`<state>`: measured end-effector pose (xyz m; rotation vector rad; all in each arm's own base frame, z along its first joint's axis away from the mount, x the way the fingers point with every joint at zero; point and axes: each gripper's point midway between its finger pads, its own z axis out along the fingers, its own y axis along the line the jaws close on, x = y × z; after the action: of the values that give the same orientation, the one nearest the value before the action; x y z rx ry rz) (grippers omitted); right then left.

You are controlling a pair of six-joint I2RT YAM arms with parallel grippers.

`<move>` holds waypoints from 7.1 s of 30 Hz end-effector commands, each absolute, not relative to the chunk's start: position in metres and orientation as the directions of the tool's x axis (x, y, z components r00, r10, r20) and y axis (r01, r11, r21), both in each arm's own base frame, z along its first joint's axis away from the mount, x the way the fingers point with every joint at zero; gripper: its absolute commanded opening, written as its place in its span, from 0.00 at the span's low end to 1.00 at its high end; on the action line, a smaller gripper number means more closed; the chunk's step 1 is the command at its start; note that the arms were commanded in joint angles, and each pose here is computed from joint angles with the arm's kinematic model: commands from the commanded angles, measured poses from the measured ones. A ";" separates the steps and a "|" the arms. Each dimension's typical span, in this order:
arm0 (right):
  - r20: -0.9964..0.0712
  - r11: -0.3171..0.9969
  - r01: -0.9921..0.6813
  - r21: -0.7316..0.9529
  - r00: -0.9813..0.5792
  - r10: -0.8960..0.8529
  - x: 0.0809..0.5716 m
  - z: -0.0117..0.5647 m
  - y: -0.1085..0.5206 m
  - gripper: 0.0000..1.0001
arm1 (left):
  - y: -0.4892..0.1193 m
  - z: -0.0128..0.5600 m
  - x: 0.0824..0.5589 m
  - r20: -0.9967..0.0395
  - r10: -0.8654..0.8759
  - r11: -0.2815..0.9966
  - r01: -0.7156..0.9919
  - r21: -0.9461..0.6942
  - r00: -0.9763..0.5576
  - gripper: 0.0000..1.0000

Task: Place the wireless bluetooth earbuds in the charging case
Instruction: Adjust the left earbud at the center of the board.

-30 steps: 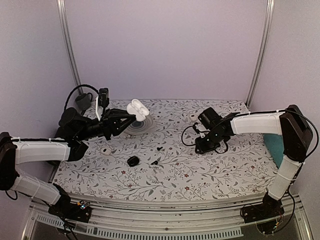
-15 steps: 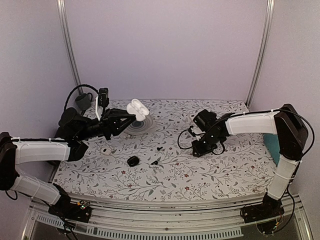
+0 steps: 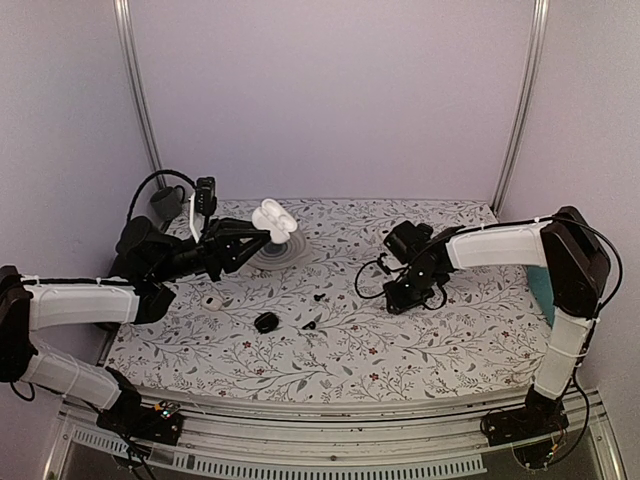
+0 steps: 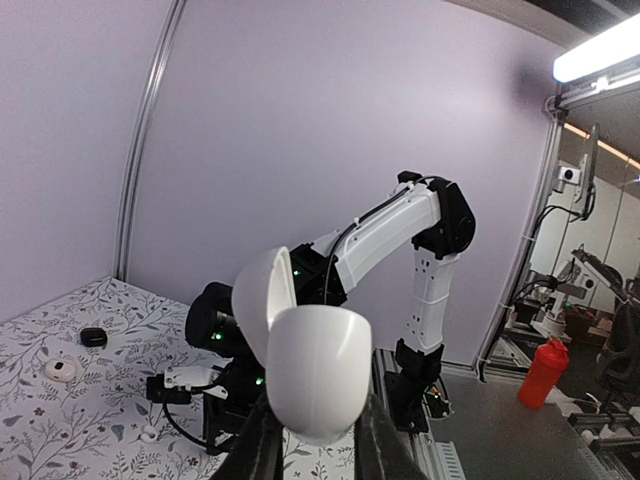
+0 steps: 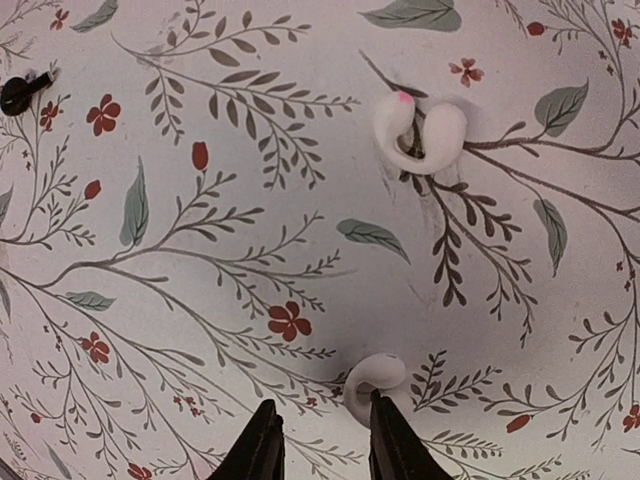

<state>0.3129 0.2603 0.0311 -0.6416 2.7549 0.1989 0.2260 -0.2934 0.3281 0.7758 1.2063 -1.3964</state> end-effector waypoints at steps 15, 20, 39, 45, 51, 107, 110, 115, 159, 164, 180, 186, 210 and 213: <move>-0.346 0.894 -0.448 0.017 -0.842 -0.415 0.325 0.036 0.261 0.31 | -0.287 0.331 0.226 -0.931 -0.315 0.108 0.967 -0.229 -0.185 0.00; -0.365 0.893 -0.450 0.023 -0.835 -0.411 0.327 0.047 0.264 0.31 | -0.287 0.331 0.226 -0.931 -0.317 0.108 0.968 -0.228 -0.184 0.00; -0.320 0.902 -0.432 0.005 -0.855 -0.408 0.318 0.031 0.259 0.31 | -0.288 0.331 0.226 -0.931 -0.316 0.104 0.968 -0.227 -0.184 0.00; -0.309 0.901 -0.433 0.002 -0.858 -0.411 0.317 0.025 0.259 0.31 | -0.288 0.331 0.226 -0.930 -0.316 0.107 0.967 -0.229 -0.186 0.00; -0.306 0.901 -0.434 0.013 -0.859 -0.410 0.315 0.024 0.260 0.31 | -0.288 0.330 0.226 -0.930 -0.316 0.108 0.967 -0.229 -0.185 0.00; -0.292 0.919 -0.390 -0.058 -0.874 -0.389 0.325 0.011 0.243 0.24 | -0.287 0.332 0.225 -0.931 -0.315 0.107 0.968 -0.225 -0.182 0.00; -0.291 0.921 -0.385 -0.066 -0.875 -0.386 0.326 0.012 0.241 0.25 | -0.287 0.332 0.225 -0.931 -0.316 0.107 0.969 -0.224 -0.180 0.00; -0.296 0.921 -0.382 -0.070 -0.874 -0.385 0.327 0.015 0.241 0.29 | -0.287 0.332 0.225 -0.931 -0.316 0.107 0.969 -0.224 -0.180 0.00; -0.301 0.919 -0.395 0.021 -0.879 -0.371 0.320 0.037 0.269 0.34 | -0.287 0.332 0.225 -0.931 -0.316 0.107 0.968 -0.225 -0.182 0.00; -0.298 0.917 -0.397 0.030 -0.880 -0.371 0.319 0.036 0.270 0.33 | -0.287 0.330 0.225 -0.932 -0.314 0.108 0.968 -0.227 -0.184 0.00; -0.264 0.919 -0.394 0.012 -0.888 -0.377 0.314 0.018 0.265 0.33 | -0.287 0.330 0.225 -0.932 -0.314 0.109 0.968 -0.225 -0.181 0.00; -0.256 0.922 -0.387 -0.010 -0.890 -0.376 0.314 0.015 0.259 0.33 | -0.287 0.330 0.225 -0.932 -0.314 0.111 0.968 -0.225 -0.180 0.00; -0.239 0.942 -0.334 -0.045 -0.912 -0.334 0.318 0.009 0.228 0.33 | -0.288 0.332 0.226 -0.932 -0.315 0.109 0.968 -0.226 -0.182 0.00; -0.241 0.944 -0.327 -0.054 -0.913 -0.330 0.318 0.009 0.225 0.33 | -0.288 0.332 0.226 -0.932 -0.315 0.107 0.968 -0.225 -0.181 0.00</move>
<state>0.3291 0.2500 0.0234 -0.5224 2.7851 0.0774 0.2258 -0.2928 0.3240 0.7738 1.2175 -1.3969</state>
